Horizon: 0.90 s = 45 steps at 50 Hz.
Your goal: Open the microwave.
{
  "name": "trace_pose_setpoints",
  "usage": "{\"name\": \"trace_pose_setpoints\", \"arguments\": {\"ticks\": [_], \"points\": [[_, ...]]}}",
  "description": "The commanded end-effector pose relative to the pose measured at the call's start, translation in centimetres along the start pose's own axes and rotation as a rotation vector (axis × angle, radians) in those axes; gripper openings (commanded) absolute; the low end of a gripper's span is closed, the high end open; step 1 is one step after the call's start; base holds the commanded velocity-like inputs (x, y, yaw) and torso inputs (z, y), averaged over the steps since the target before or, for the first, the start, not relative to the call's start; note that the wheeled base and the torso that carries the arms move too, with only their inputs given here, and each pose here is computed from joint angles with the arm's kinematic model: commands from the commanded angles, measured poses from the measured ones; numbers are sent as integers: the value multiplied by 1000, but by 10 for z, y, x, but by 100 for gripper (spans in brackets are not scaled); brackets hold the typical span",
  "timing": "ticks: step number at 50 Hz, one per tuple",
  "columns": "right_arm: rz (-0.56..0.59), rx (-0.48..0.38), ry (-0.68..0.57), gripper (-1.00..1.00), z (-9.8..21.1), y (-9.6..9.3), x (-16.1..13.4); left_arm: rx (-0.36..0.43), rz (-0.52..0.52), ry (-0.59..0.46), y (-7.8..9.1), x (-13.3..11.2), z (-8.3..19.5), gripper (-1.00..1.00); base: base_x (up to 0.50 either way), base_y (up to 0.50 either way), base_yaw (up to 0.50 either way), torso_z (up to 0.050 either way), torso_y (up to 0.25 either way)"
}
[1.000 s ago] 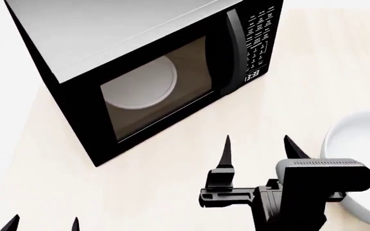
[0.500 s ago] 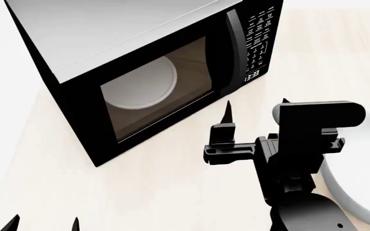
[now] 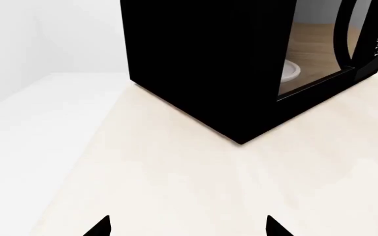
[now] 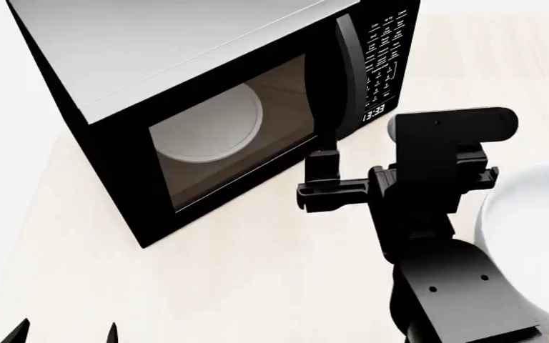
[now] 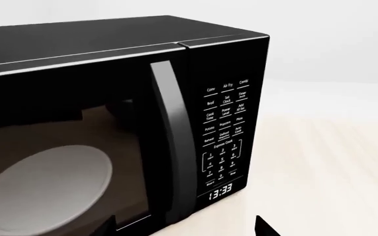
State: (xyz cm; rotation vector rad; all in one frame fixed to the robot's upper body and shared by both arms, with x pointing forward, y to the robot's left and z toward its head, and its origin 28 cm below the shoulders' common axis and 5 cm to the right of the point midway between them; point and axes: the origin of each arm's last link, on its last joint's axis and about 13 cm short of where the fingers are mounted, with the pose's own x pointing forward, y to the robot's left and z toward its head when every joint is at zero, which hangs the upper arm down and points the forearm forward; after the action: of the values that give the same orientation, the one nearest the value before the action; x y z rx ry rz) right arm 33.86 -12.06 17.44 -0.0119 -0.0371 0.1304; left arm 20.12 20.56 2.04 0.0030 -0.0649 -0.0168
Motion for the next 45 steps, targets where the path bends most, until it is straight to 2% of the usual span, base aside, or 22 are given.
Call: {"name": "trace_pose_setpoints", "arguments": {"ticks": [1,27,45], "points": [[-6,-13,11,100,4,1,12,-4,-2,15,0,0,-3,100,0,0,0,0,0],[-5,-33,21,100,12,3,44,-3,-8,16,0,1,-4,100,0,0,0,0,-1],[-20,-42,40,100,12,0,52,-2,-5,18,0,-1,-3,100,0,0,0,-1,-1]]}}
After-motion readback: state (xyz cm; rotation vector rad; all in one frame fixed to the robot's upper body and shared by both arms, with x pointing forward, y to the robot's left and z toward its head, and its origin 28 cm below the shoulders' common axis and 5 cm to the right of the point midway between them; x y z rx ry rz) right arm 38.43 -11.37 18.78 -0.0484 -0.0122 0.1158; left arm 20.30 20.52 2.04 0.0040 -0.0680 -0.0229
